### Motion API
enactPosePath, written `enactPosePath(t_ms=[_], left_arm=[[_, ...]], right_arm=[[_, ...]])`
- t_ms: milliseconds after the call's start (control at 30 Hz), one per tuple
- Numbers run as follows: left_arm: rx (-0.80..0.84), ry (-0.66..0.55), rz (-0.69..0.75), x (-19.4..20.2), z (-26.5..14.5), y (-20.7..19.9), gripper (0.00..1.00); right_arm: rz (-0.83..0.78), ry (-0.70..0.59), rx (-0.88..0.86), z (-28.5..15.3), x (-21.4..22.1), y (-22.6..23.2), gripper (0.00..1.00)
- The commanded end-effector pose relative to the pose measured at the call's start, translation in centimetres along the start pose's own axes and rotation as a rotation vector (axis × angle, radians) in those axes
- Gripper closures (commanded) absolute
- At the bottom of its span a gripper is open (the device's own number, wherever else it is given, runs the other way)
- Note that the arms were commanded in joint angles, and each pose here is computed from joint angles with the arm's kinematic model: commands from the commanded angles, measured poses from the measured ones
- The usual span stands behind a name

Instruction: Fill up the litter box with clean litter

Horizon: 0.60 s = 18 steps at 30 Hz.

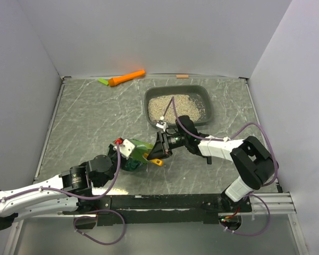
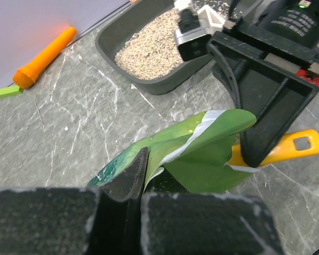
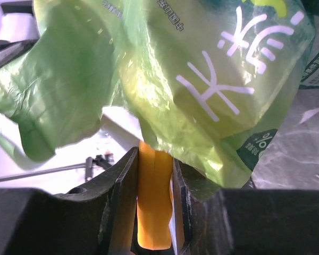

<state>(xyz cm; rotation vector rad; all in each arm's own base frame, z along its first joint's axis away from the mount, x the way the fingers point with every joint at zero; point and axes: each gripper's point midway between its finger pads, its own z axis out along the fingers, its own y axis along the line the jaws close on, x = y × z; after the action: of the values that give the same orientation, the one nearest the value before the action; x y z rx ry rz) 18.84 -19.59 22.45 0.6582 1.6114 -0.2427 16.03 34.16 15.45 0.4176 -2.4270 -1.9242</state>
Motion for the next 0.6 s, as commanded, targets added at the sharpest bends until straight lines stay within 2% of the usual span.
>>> enactPosePath(t_ms=[0,567], left_arm=[[-0.011,-0.071,-0.045,-1.9,0.0,0.2,0.99],[-0.021,-0.068,-0.036,-1.8,0.1,0.3,0.99]], right_arm=[[-0.178,0.022,-0.205,-1.6,1.2,5.3,1.00],[-0.227,-0.036,-0.160,-5.1,4.8,5.9,1.00]])
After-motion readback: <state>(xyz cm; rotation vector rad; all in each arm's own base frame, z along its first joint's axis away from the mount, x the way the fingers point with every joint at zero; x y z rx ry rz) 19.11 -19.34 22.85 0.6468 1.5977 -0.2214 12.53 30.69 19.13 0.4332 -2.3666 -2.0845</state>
